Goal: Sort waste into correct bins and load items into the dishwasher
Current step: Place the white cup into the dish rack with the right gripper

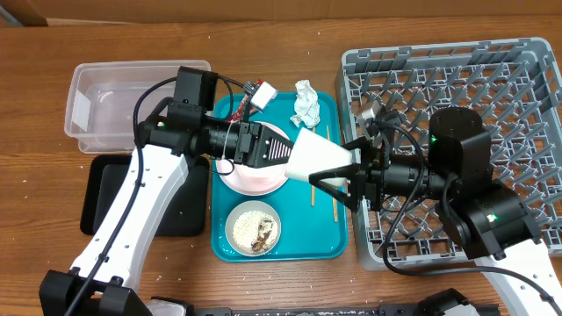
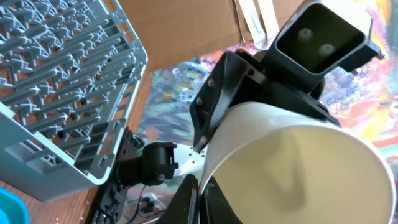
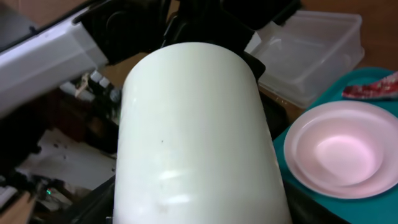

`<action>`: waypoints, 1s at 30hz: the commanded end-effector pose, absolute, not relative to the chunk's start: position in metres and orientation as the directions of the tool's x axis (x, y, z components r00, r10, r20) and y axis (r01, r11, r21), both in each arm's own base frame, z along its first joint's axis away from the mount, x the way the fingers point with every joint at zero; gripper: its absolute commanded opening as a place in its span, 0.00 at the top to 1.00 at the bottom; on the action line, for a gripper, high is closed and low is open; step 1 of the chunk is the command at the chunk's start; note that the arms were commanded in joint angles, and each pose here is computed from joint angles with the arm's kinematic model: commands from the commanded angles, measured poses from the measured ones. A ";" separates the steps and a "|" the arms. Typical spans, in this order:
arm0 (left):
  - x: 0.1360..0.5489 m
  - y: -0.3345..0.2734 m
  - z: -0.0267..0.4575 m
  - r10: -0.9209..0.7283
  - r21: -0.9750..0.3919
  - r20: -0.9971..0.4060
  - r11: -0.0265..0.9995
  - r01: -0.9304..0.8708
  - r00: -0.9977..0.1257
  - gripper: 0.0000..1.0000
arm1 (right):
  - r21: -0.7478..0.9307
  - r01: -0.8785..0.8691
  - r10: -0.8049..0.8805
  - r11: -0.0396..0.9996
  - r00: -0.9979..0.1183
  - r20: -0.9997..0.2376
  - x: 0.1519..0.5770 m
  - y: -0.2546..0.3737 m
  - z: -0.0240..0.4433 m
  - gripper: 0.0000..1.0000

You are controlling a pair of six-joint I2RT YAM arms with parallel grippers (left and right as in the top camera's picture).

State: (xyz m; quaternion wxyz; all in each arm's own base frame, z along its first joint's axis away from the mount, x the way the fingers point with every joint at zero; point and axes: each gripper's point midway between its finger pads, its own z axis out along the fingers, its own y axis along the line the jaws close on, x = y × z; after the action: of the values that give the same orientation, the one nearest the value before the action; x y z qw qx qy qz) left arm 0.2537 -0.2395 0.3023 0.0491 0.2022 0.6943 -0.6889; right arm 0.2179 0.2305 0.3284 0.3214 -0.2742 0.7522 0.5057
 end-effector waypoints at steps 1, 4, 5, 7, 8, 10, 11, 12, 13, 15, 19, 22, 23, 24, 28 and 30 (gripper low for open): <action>0.249 -0.241 0.310 0.226 -0.940 -0.341 -0.060 0.336 -0.913 0.96 | 0.552 -0.771 -0.079 0.316 -0.601 -0.795 0.217 0.230 0.343 0.41; 0.249 -0.241 0.310 0.226 -0.941 -0.339 -0.059 0.335 -0.913 0.76 | 0.536 -0.779 -0.070 0.327 -0.585 -0.808 0.217 0.229 0.347 0.42; 0.250 -0.241 0.310 0.225 -0.940 -0.339 -0.056 0.335 -0.914 0.69 | 0.529 -0.777 -0.064 0.341 -0.580 -0.812 0.218 0.227 0.348 0.42; 0.251 -0.241 0.307 0.220 -0.940 -0.339 -0.039 0.339 -0.915 0.61 | 0.516 -0.763 -0.052 0.391 -0.578 -0.815 0.220 0.221 0.347 0.42; 0.253 -0.241 0.305 0.216 -0.939 -0.339 -0.025 0.342 -0.915 0.58 | 0.507 -0.744 -0.044 0.435 -0.580 -0.813 0.222 0.216 0.344 0.42; 0.256 -0.241 0.302 0.209 -0.938 -0.340 -0.002 0.347 -0.917 0.54 | 0.505 -0.682 -0.016 0.529 -0.603 -0.797 0.225 0.203 0.338 0.42; 0.257 -0.241 0.300 0.206 -0.937 -0.340 0.010 0.350 -0.918 0.52 | 0.506 -0.643 0.002 0.575 -0.617 -0.787 0.226 0.196 0.335 0.42; 0.259 -0.241 0.297 0.201 -0.935 -0.340 0.028 0.352 -0.919 0.51 | 0.506 -0.596 0.024 0.623 -0.633 -0.774 0.227 0.187 0.331 0.42; 0.261 -0.241 0.294 0.195 -0.934 -0.341 0.047 0.356 -0.920 0.50 | 0.507 -0.533 0.053 0.677 -0.652 -0.756 0.227 0.176 0.326 0.42; 0.267 -0.239 0.287 0.177 -0.932 -0.328 0.103 0.349 -0.928 0.50 | 0.509 -0.389 0.119 0.768 -0.694 -0.710 0.227 0.154 0.313 0.42; 0.282 -0.232 0.258 0.125 -0.896 -0.298 0.304 0.323 -0.946 0.56 | 0.470 -0.030 0.271 0.882 -0.784 -0.559 0.215 0.107 0.267 0.42; 0.289 -0.217 0.232 0.082 -0.814 -0.266 0.514 0.270 -0.960 0.58 | 0.387 0.183 0.349 0.904 -0.837 -0.421 0.196 0.083 0.232 0.42; 0.289 -0.212 0.227 0.073 -0.784 -0.263 0.564 0.257 -0.962 0.58 | 0.362 0.221 0.360 0.906 -0.851 -0.382 0.192 0.080 0.224 0.42; 0.289 -0.207 0.225 0.066 -0.755 -0.264 0.607 0.248 -0.962 0.59 | 0.341 0.248 0.366 0.907 -0.865 -0.344 0.188 0.078 0.217 0.42; 0.293 -0.179 0.222 -0.002 -0.592 -0.270 0.789 0.164 -0.963 0.61 | 0.260 0.311 0.372 0.914 -0.899 -0.233 0.187 0.078 0.193 0.42; 0.295 -0.158 0.226 -0.042 -0.481 -0.289 0.870 0.107 -0.957 0.62 | 0.216 0.331 0.371 0.919 -0.910 -0.183 0.193 0.080 0.180 0.38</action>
State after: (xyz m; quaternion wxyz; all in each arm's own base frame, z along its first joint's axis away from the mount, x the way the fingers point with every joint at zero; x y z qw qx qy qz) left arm 0.2744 -0.1952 0.2113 0.0595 0.0517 0.9210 -0.3814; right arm 0.1816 0.0846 0.1872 0.1216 0.1497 0.9739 0.1199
